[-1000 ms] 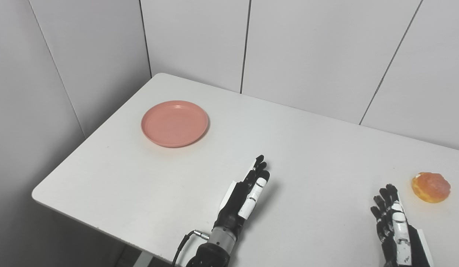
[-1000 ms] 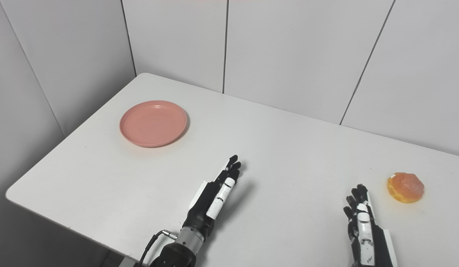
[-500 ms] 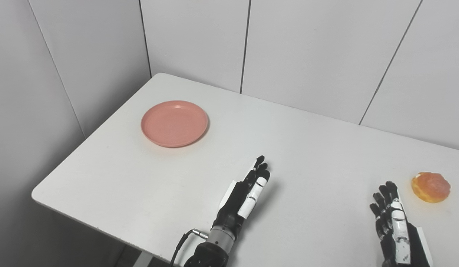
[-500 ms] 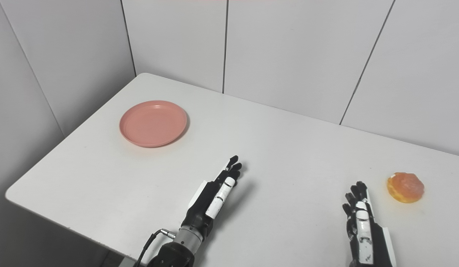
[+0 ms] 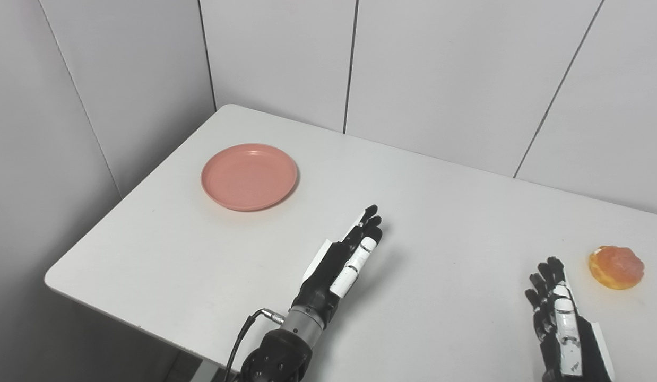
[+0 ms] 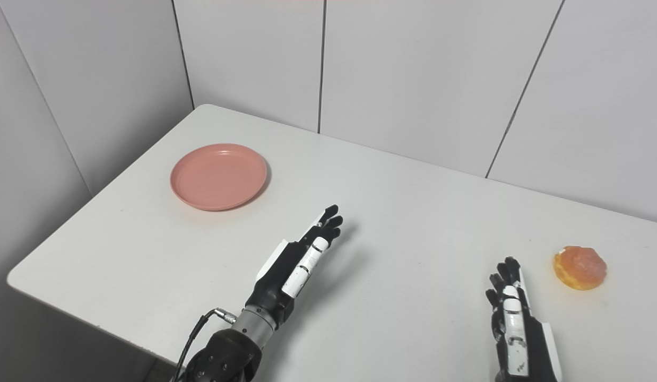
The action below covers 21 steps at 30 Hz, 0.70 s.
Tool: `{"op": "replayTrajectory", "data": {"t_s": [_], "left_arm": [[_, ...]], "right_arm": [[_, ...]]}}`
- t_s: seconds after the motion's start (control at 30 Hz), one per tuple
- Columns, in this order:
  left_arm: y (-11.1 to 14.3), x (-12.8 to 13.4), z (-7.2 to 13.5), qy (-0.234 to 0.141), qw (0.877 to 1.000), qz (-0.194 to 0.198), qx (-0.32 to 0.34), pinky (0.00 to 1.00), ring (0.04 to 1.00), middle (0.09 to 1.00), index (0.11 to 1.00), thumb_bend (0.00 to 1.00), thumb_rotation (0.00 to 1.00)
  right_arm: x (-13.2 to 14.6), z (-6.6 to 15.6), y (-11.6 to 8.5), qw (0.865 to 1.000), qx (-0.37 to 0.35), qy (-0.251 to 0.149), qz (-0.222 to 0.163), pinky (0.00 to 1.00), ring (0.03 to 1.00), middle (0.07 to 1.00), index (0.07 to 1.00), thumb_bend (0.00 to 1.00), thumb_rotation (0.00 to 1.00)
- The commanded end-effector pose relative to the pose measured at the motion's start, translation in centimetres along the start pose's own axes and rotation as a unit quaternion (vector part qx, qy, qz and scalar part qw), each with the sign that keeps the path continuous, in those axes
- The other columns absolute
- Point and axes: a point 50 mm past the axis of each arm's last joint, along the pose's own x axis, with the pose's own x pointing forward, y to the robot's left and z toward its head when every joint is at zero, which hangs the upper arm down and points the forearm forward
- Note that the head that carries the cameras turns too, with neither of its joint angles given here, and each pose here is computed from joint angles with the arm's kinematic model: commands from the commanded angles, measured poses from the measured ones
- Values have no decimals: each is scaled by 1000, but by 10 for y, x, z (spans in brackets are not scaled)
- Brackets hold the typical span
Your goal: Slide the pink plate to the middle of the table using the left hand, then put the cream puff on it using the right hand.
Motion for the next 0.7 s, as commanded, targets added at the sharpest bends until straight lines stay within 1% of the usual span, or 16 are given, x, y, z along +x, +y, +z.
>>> {"op": "replayTrajectory", "data": {"t_s": [0.0, 0.1, 0.2, 0.3, 0.47, 0.5, 0.57, 0.67], "left_arm": [[7, 3, 17, -38, 999, -6, 10, 1000, 965, 973, 969, 508, 1000], [12, 5, 22, -48, 999, -4, 6, 999, 963, 973, 969, 504, 1000], [17, 6, 29, -66, 998, 5, 0, 953, 951, 968, 960, 481, 1000], [22, 9, 37, -83, 996, 15, -1, 939, 941, 962, 952, 469, 1000], [34, 12, 54, -96, 995, 23, -4, 984, 961, 974, 965, 470, 1000], [38, 13, 59, -104, 994, 25, 2, 992, 967, 977, 969, 467, 1000], [45, 16, 66, -115, 993, 31, 10, 969, 963, 977, 971, 446, 1000], [56, 22, 74, -125, 991, 42, 15, 953, 951, 968, 965, 452, 1000]], "right_arm": [[5, 15, 3, 1000, 0, -28, 3, 1000, 1000, 1000, 1000, 62, 1000], [4, 15, 3, 1000, -1, -27, 2, 1000, 1000, 1000, 1000, 67, 1000], [5, 14, 4, 1000, 1, -28, 1, 1000, 1000, 1000, 1000, 66, 1000], [5, 14, 4, 1000, 3, -27, -1, 1000, 1000, 1000, 1000, 64, 1000], [6, 13, 4, 1000, 8, -25, 4, 1000, 1000, 1000, 1000, 70, 1000], [6, 13, 5, 1000, 8, -25, 3, 1000, 1000, 1000, 1000, 70, 1000], [6, 13, 5, 1000, 7, -25, 2, 1000, 1000, 1000, 1000, 66, 1000], [5, 13, 6, 1000, 3, -26, -2, 1000, 1000, 1000, 1000, 63, 1000]]}}
